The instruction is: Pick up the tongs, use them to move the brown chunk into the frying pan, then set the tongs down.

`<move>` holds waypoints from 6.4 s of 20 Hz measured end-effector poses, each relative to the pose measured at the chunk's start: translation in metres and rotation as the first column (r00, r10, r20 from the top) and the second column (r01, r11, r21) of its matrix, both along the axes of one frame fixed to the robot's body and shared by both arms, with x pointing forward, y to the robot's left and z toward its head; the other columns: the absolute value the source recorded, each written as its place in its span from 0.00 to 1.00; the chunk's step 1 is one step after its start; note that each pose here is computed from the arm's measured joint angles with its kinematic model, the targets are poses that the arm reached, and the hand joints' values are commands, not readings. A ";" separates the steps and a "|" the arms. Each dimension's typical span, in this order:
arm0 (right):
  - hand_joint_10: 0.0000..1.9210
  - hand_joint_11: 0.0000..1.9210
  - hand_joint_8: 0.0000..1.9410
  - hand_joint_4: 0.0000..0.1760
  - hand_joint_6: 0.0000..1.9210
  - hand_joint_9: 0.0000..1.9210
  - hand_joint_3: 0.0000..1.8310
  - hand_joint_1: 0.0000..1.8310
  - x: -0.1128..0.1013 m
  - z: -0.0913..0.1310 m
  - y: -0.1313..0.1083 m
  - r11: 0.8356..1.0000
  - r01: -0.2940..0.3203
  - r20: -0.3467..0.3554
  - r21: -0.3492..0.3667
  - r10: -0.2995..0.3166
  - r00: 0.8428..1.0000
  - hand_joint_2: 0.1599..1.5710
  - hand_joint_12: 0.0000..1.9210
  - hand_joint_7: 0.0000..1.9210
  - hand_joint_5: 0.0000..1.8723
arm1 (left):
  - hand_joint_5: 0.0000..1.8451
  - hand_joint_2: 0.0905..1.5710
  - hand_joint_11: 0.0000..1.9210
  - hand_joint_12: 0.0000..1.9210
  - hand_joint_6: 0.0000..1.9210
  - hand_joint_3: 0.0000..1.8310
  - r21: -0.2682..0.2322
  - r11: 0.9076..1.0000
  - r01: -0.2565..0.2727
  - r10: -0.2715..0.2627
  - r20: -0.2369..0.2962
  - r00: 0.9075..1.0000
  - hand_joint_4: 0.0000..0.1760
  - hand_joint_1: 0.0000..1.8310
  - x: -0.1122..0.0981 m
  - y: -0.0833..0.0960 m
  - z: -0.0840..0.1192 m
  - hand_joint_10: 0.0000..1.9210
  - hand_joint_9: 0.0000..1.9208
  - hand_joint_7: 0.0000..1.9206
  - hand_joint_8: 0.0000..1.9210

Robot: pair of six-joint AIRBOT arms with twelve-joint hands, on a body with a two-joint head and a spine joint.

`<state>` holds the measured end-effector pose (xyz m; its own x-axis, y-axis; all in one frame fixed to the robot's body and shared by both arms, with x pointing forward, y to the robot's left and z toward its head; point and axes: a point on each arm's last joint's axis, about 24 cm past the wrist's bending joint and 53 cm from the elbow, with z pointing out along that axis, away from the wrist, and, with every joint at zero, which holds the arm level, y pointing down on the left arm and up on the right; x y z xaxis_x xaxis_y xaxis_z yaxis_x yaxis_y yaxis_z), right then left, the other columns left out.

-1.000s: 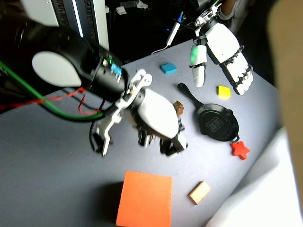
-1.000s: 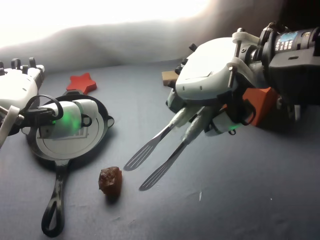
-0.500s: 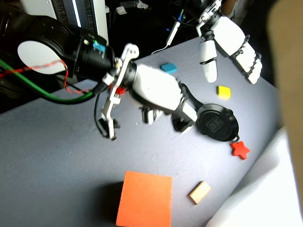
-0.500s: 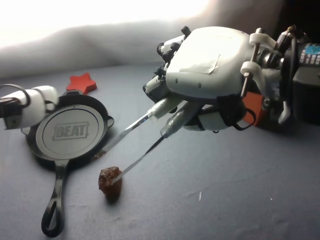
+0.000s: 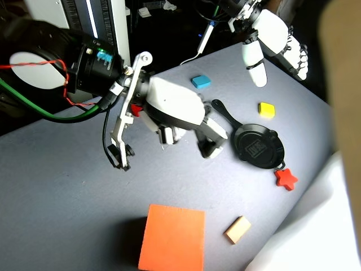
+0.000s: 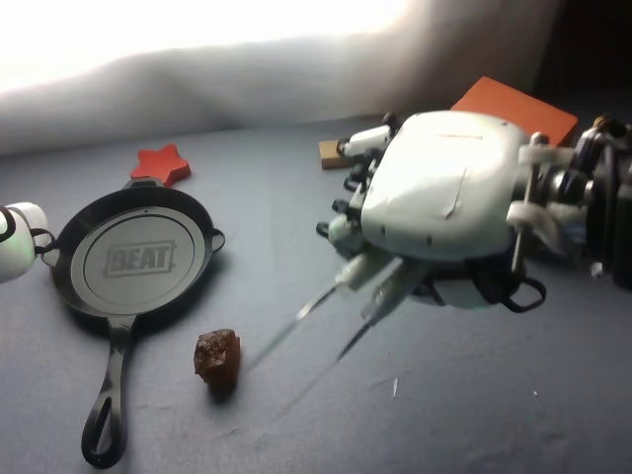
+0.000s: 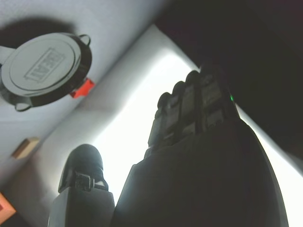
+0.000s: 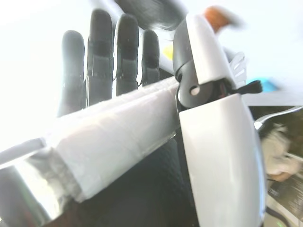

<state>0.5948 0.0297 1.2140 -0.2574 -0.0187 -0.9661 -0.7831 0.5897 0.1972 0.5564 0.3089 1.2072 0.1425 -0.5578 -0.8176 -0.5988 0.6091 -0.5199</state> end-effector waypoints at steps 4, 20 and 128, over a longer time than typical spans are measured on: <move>0.00 0.17 0.00 0.00 0.06 0.46 0.00 0.62 0.018 0.015 -0.012 0.974 0.202 -0.044 0.105 -0.199 0.979 0.74 0.66 0.46 0.42 | 0.00 0.74 0.00 0.00 0.00 0.00 0.005 1.000 0.002 -0.002 -0.003 1.000 0.00 0.00 0.000 0.000 0.000 0.00 0.00 0.00 0.00; 0.00 0.17 0.00 0.00 0.05 0.46 0.00 0.60 0.029 -0.028 0.022 0.892 0.452 -0.265 0.029 -0.429 0.864 0.75 0.66 0.47 0.43 | 0.00 0.75 0.00 0.00 0.00 0.00 0.022 0.999 0.028 -0.029 0.018 0.999 0.00 0.00 0.004 -0.008 0.005 0.00 0.00 0.00 0.00; 0.71 0.41 0.51 0.00 0.57 0.50 0.00 0.22 0.070 0.051 -0.007 0.925 0.356 0.088 0.130 -0.369 0.925 0.85 0.92 0.55 0.43 | 0.01 0.74 0.01 0.01 0.00 0.00 -0.074 0.956 0.285 -0.284 0.016 0.959 0.00 0.00 0.031 -0.074 -0.011 0.00 0.01 0.02 0.00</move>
